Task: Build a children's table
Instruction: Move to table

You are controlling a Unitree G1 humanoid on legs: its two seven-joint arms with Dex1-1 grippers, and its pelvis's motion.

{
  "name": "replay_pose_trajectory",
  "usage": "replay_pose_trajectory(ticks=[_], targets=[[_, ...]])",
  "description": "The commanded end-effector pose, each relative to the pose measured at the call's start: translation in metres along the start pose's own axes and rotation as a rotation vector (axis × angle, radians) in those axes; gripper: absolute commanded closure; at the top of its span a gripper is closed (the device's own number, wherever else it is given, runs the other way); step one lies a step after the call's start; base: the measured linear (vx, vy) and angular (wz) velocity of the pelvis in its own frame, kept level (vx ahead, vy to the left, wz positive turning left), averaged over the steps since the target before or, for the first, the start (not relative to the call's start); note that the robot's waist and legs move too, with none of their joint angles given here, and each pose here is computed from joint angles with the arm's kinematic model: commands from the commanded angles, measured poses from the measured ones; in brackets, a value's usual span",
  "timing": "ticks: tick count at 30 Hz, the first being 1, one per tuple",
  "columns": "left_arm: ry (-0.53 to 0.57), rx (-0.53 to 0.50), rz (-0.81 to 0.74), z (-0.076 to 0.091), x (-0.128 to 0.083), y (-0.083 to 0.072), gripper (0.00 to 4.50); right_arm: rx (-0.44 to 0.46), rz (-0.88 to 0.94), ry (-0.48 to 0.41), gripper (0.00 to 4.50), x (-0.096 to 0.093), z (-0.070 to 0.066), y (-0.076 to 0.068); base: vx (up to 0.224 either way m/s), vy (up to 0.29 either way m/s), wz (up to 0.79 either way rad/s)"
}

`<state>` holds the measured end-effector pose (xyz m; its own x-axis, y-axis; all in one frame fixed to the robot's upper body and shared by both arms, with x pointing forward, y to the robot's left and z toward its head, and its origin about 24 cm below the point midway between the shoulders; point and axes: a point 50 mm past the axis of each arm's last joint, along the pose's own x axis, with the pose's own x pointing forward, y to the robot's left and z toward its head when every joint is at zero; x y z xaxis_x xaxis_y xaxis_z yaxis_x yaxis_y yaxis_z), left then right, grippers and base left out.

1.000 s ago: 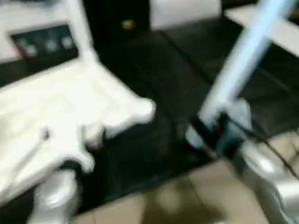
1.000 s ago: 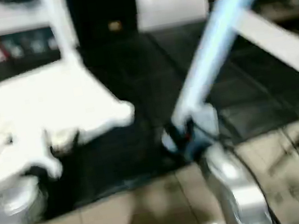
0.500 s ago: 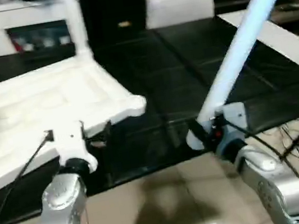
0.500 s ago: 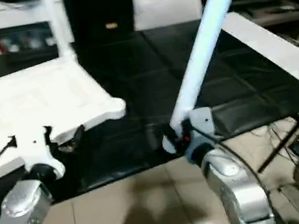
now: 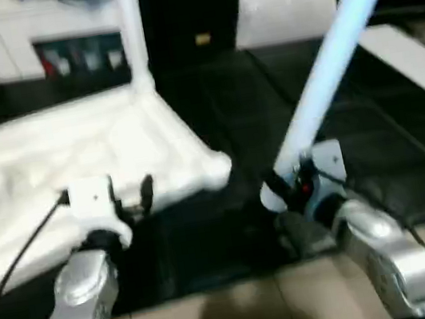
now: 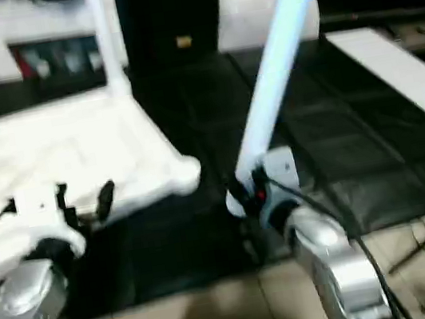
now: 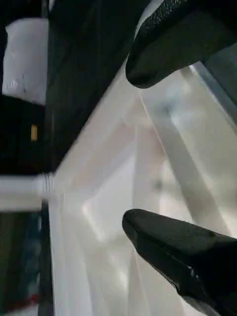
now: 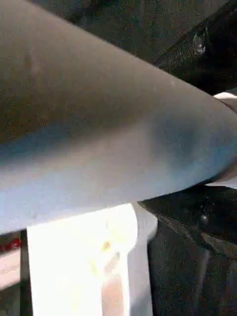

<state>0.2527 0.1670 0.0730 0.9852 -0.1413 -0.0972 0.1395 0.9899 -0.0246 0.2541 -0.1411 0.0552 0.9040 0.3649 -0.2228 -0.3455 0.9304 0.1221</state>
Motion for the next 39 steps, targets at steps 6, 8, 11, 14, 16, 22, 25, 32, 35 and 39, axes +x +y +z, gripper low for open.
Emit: replay_pose_trajectory(ticks=[6, 8, 11, 14, 16, 22, 25, 32, 35, 39], targets=[[-0.008, 0.020, 0.013, 0.001, 0.002, -0.001, 0.00, -0.036, 0.011, -0.055, 2.59, -0.001, 0.012, 0.001, 0.160, -0.018, -0.08], [-0.003, 0.034, 0.012, 0.001, 0.002, 0.000, 0.00, -0.040, 0.015, -0.055, 2.59, 0.000, 0.013, 0.001, 0.187, 0.137, 0.03], [-0.005, 0.060, 0.018, 0.001, 0.002, 0.001, 0.00, -0.060, 0.045, -0.045, 2.59, 0.001, 0.013, 0.003, 0.125, 0.090, 0.01], [-0.006, 0.073, 0.048, 0.003, 0.004, 0.003, 0.00, -0.058, 0.064, -0.038, 2.59, 0.001, 0.014, 0.006, 0.015, 0.022, 0.01], [-0.005, 0.070, 0.075, 0.005, 0.005, 0.006, 0.00, -0.073, 0.077, -0.036, 2.59, 0.003, 0.014, 0.009, -0.039, -0.032, 0.50], [0.014, 0.044, 0.087, 0.007, 0.007, 0.011, 0.00, -0.060, 0.055, -0.041, 2.59, 0.004, 0.012, 0.010, -0.114, -0.081, 0.62], [-0.003, 0.059, 0.072, 0.009, 0.009, 0.008, 0.00, -0.001, 0.001, -0.052, 2.59, 0.002, 0.011, 0.003, -0.083, -0.050, 0.30], [0.033, 0.092, 0.024, 0.004, 0.013, -0.001, 0.00, 0.009, -0.035, -0.062, 2.59, -0.001, 0.014, -0.004, -0.061, 0.085, 0.03], [0.041, 0.072, 0.020, 0.003, 0.014, 0.000, 0.00, 0.025, -0.045, -0.100, 2.59, -0.002, 0.018, -0.006, -0.070, 0.065, -0.04], [0.044, 0.087, -0.021, 0.003, 0.017, -0.001, 0.00, 0.034, -0.051, -0.156, 2.59, -0.004, 0.025, -0.007, -0.062, 0.007, -0.07]])
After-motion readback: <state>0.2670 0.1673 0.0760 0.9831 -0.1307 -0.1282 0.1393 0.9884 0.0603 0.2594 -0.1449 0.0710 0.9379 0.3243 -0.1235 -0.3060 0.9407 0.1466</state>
